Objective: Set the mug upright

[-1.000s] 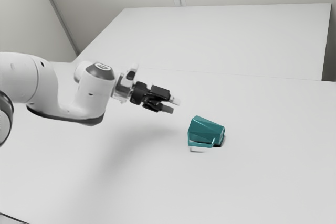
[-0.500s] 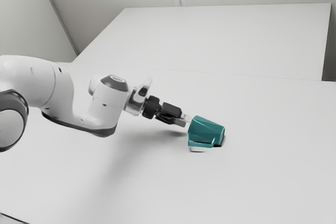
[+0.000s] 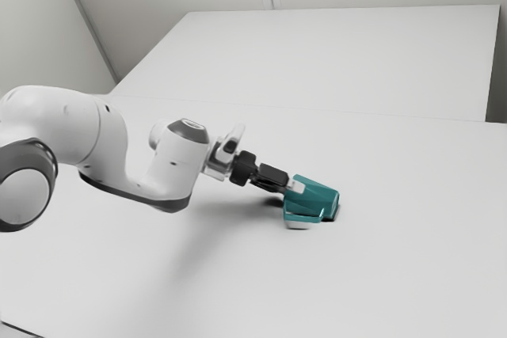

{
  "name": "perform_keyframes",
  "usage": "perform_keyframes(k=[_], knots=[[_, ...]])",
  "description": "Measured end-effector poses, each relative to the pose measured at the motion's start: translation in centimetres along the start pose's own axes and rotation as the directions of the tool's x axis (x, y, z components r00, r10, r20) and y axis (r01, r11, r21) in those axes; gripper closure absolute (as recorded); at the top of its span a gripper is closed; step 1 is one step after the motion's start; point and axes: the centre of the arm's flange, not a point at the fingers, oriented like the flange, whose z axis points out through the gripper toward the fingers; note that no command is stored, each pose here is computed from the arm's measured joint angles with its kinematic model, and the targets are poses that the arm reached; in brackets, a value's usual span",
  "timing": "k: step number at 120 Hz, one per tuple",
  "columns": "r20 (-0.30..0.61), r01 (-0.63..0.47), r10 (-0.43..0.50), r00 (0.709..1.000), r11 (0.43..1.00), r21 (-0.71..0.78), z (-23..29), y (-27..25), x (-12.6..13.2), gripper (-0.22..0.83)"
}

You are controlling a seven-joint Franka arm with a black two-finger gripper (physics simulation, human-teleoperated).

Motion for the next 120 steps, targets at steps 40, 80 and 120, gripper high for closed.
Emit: perform_keyframes(k=[40, 80, 120], knots=[[0.012, -0.03, 0.03, 0.999, 1.0, -0.006, 1.8, 0.2, -0.1, 0.05], [0.008, -0.045, 0.045, 0.999, 0.999, -0.005, 1.9, 0.1, 0.0, 0.29], [0.006, -0.056, 0.057, 0.998, 0.998, -0.003, 1.8, 0.2, 0.1, 0.6]])
